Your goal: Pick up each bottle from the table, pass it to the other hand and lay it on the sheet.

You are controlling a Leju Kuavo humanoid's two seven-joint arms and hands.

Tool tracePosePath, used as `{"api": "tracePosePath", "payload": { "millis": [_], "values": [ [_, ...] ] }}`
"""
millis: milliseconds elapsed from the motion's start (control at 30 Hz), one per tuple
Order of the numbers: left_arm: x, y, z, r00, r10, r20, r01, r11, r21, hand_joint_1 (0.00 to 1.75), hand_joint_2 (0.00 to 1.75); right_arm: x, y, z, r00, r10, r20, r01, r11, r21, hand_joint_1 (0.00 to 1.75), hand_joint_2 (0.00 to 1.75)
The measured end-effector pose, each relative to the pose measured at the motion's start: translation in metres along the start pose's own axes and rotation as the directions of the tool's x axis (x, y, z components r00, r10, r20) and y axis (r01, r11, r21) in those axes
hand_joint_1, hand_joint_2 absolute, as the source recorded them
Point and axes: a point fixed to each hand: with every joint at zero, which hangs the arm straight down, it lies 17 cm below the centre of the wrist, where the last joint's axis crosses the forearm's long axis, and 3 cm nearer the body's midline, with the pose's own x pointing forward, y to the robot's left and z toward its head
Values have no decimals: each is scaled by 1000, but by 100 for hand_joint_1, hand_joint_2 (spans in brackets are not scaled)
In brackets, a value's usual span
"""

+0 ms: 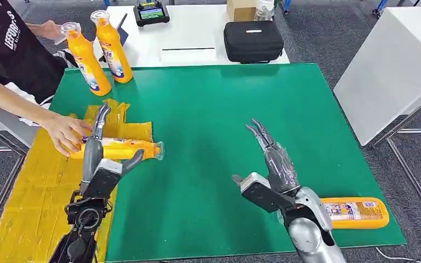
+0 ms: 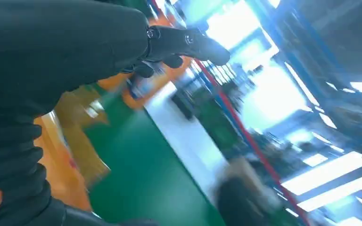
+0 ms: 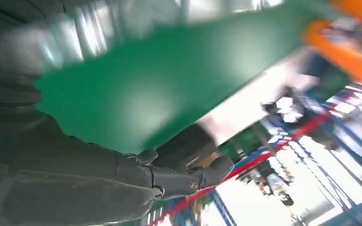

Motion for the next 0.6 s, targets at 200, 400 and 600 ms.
{"api": "tracePosePath", "payload": {
  "millis": [200, 400, 600],
  "values": [
    [18, 8, -7, 995, 95, 31, -95, 995, -9, 0, 175, -41, 14, 39, 953, 304, 4, -294, 918, 264, 0, 175],
    [13, 12, -7, 996, 90, 14, -90, 996, 1, 0, 175, -73, -10, 66, 932, 363, 7, -347, 885, 309, 0, 175],
    [6, 8, -4, 994, 110, -9, -110, 994, -11, 0, 175, -101, -28, 106, 908, 417, 27, -392, 828, 400, 0, 175]
  ]
}}
